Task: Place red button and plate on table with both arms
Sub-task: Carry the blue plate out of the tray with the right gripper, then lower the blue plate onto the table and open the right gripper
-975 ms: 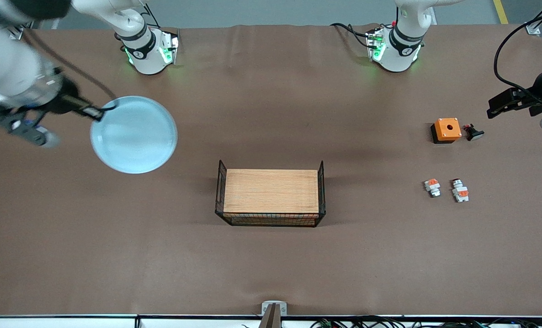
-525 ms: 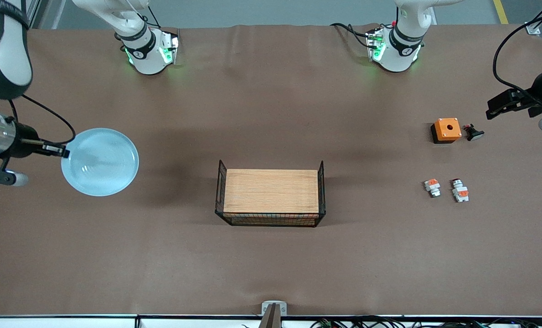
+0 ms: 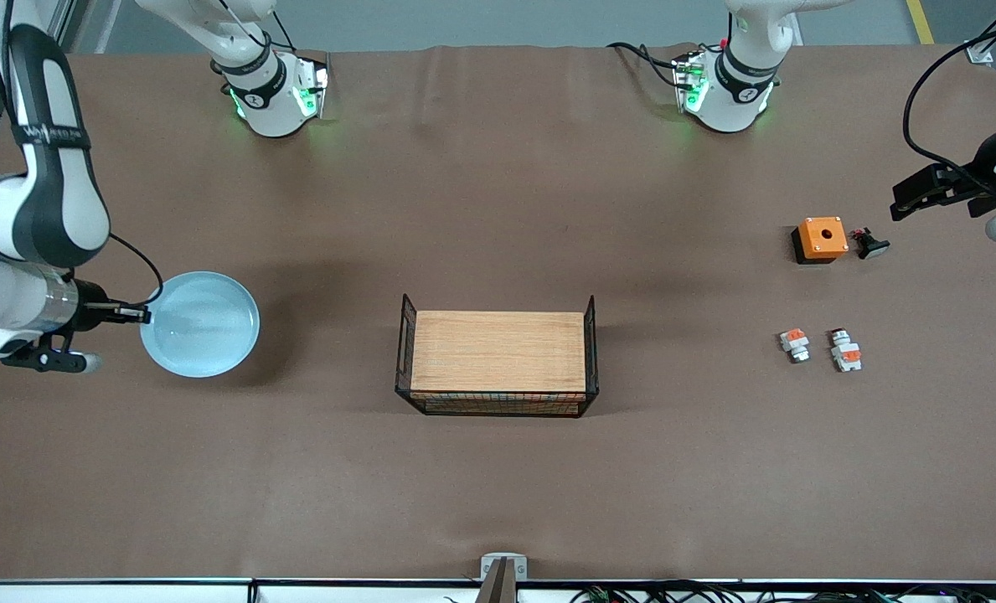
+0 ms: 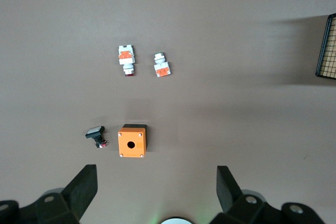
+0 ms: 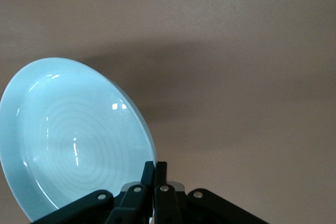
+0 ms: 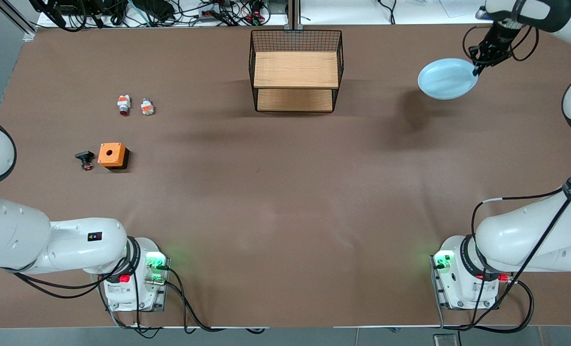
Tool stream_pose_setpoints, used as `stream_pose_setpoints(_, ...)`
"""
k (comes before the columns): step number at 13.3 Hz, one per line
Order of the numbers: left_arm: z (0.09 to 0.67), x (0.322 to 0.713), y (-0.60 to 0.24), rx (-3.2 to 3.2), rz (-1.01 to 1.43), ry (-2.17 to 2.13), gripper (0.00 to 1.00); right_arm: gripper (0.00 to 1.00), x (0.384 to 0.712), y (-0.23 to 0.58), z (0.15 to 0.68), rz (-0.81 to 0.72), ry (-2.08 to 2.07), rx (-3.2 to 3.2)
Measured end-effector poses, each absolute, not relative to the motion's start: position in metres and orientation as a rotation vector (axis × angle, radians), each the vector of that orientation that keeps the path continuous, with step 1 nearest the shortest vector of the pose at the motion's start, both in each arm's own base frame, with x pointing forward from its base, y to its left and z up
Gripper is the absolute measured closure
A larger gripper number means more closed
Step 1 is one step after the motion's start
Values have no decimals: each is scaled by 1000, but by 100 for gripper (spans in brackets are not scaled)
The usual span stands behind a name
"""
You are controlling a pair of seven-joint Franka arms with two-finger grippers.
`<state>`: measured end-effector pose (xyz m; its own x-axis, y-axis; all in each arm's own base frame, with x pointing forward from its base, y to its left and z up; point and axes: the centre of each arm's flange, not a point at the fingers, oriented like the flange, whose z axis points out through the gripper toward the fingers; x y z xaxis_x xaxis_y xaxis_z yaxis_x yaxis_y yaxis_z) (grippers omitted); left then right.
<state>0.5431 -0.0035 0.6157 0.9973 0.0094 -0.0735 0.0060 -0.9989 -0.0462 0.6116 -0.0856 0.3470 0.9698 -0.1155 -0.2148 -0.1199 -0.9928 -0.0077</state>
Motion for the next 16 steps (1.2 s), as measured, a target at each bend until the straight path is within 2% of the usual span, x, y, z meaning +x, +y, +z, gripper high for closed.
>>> stream_pose_setpoints(5, 617, 543, -3, -3094, 108, -12, 0, 98, 617, -92, 274, 425, 138, -3115)
stream_pose_setpoints(10, 617, 543, -4, -3094, 106, -12, 0, 98, 619, -115, 216, 398, 29, -3106)
stream_pose_setpoints(13, 617, 544, -4, -3094, 105, -12, 0, 94, 616, -128, 196, 396, 35, -3102)
stream_pose_setpoints(16, 617, 544, -4, -3094, 105, -12, 0, 66, 616, -129, 186, 401, 39, -3101)
